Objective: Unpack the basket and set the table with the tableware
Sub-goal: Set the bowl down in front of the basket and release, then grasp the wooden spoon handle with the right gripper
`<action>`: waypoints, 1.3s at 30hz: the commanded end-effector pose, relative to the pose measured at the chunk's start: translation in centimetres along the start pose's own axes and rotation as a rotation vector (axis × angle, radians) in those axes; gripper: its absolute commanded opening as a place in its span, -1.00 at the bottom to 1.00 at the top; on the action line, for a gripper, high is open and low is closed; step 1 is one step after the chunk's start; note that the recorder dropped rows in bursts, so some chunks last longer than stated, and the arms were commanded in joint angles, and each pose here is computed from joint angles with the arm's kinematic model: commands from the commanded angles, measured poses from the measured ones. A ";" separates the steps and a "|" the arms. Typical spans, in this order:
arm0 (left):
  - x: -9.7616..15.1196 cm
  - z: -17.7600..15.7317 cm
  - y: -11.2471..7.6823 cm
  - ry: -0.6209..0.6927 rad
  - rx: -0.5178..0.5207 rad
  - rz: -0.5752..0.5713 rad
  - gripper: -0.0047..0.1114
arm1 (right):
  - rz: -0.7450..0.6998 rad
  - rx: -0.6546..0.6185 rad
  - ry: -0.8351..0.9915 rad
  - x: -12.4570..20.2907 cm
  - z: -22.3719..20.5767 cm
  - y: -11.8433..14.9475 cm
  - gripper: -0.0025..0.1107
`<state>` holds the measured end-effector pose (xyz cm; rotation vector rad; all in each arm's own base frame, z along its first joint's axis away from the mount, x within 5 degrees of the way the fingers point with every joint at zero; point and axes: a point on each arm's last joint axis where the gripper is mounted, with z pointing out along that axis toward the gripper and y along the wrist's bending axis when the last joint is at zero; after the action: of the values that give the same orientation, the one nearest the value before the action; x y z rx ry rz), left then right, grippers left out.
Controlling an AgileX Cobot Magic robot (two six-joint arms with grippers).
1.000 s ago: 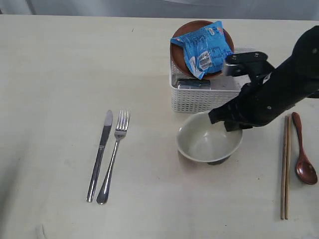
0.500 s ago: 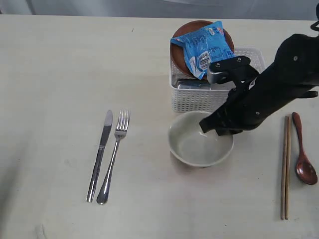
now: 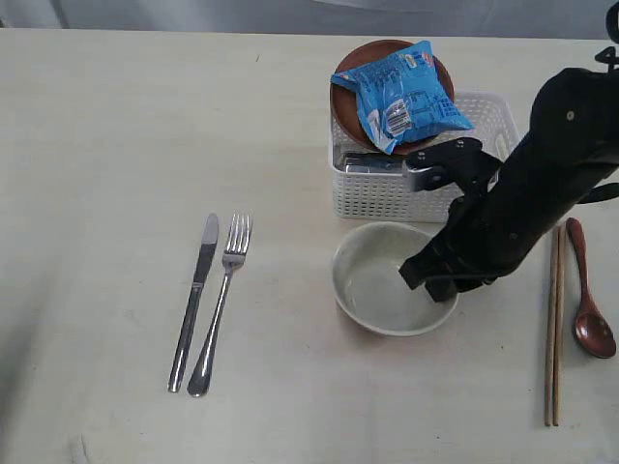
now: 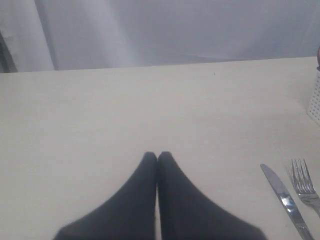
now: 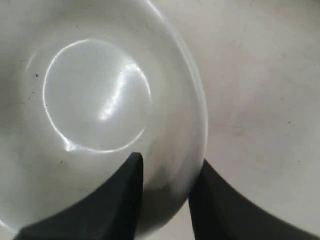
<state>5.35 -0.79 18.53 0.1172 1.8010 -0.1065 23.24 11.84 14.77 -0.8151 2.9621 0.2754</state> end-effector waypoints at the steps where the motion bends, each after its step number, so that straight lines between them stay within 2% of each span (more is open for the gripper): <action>1: 0.1 0.0 0.0 -0.001 -0.004 0.009 -0.92 | -0.048 -0.011 0.088 0.6 -0.2 0.1 -0.42; 11: 0.1 0.0 0.0 -0.001 -0.004 0.009 -0.92 | -0.040 -0.012 0.074 0.5 -0.2 0.1 -0.41; 16: 0.1 0.0 0.0 -0.001 -0.004 0.009 -0.92 | -0.041 -0.006 0.063 -0.3 -1.2 0.1 -0.20; 20: 0.1 0.0 0.0 -0.001 -0.004 0.009 -0.92 | 0.041 0.112 0.082 -1.3 -4.0 -0.6 -0.16; 25: 0.1 0.0 0.0 -0.001 -0.004 0.009 -0.92 | 0.161 0.372 0.127 -0.7 -7.1 -2.8 -0.16; 27: 0.1 0.0 0.0 -0.001 -0.004 0.009 -0.92 | 0.240 0.415 0.146 -0.1 -7.7 -4.1 -0.16; 33: 0.1 0.0 0.0 -0.001 -0.004 0.009 -0.92 | 0.453 0.396 0.172 2.9 -7.3 -9.2 -0.16; 36: 0.1 0.0 0.0 -0.001 -0.004 0.009 -0.92 | 0.545 0.355 0.111 3.9 -6.4 -10.7 -0.16; 39: 0.1 0.0 0.0 -0.001 -0.004 0.009 -0.92 | 0.568 0.318 0.064 4.3 -5.8 -11.4 -0.16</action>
<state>5.35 -0.79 18.53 0.1172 1.8010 -0.1065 25.20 -0.53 18.70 0.0193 3.1483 -0.2804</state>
